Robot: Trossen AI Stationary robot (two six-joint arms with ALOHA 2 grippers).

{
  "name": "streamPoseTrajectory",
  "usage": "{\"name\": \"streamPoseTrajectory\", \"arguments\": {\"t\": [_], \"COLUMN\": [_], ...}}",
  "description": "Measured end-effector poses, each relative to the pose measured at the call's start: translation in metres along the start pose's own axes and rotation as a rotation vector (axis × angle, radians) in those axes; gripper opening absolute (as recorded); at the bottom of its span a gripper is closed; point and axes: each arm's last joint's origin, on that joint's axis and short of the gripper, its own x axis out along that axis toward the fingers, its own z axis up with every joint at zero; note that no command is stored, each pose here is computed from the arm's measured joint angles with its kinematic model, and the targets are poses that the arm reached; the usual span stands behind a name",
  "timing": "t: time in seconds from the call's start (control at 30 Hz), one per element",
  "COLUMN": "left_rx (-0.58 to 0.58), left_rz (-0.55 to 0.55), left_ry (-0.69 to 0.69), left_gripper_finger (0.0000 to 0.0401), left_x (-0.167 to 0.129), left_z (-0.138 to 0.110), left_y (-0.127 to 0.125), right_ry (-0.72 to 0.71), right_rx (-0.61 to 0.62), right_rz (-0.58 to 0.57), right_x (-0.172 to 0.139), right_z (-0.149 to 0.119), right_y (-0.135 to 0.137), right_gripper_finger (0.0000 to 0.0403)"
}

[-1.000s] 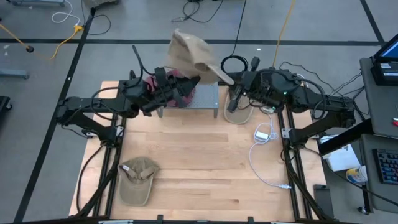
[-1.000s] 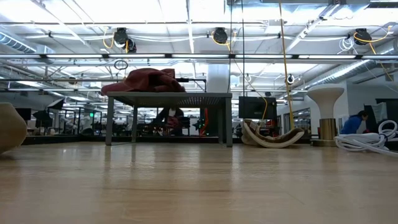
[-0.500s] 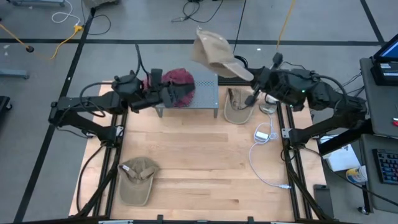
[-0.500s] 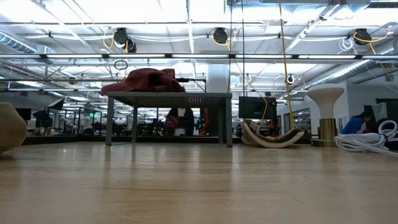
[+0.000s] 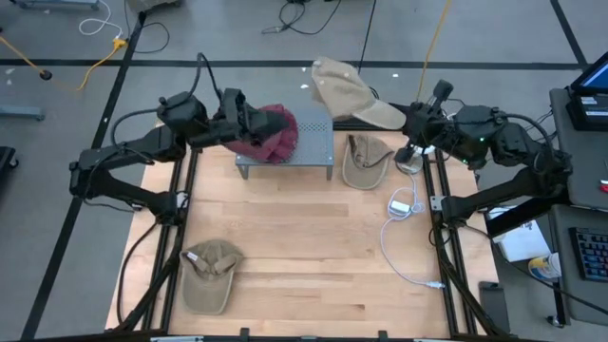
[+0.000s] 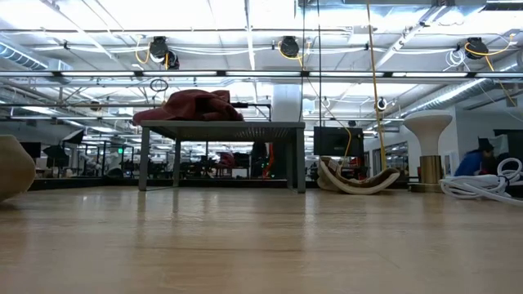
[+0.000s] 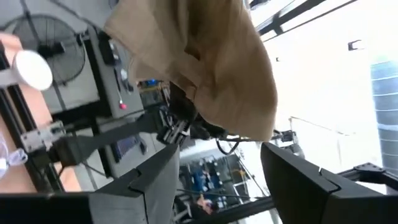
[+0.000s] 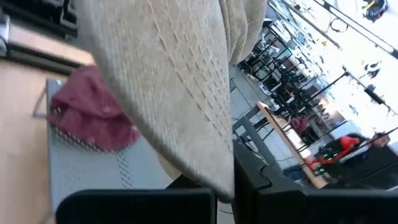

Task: Pick & Place hat
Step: Put the light brown cap on the shelf

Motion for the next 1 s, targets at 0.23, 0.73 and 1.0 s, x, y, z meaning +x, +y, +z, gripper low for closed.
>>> {"name": "streamPoseTrajectory", "arguments": {"t": [0.23,0.73,1.0], "left_rx": [-0.105,-0.179,-0.218], "left_rz": [0.014,-0.007,-0.054], "left_ry": [0.045,0.01,0.057], "left_gripper_finger": [0.023,0.023,0.023], "left_x": [-0.002,0.015,0.03], "left_z": [0.013,0.019,0.018], "left_y": [0.005,0.018,0.026], "right_ry": [0.007,-0.06,-0.043], "right_rx": [-0.096,-0.169,-0.194], "right_rz": [0.016,0.127,0.143], "right_x": [-0.002,0.001,0.009], "right_z": [-0.002,0.013,0.016], "right_y": [0.001,0.028,0.039], "right_gripper_finger": [0.0003,0.0003,0.0003]}}
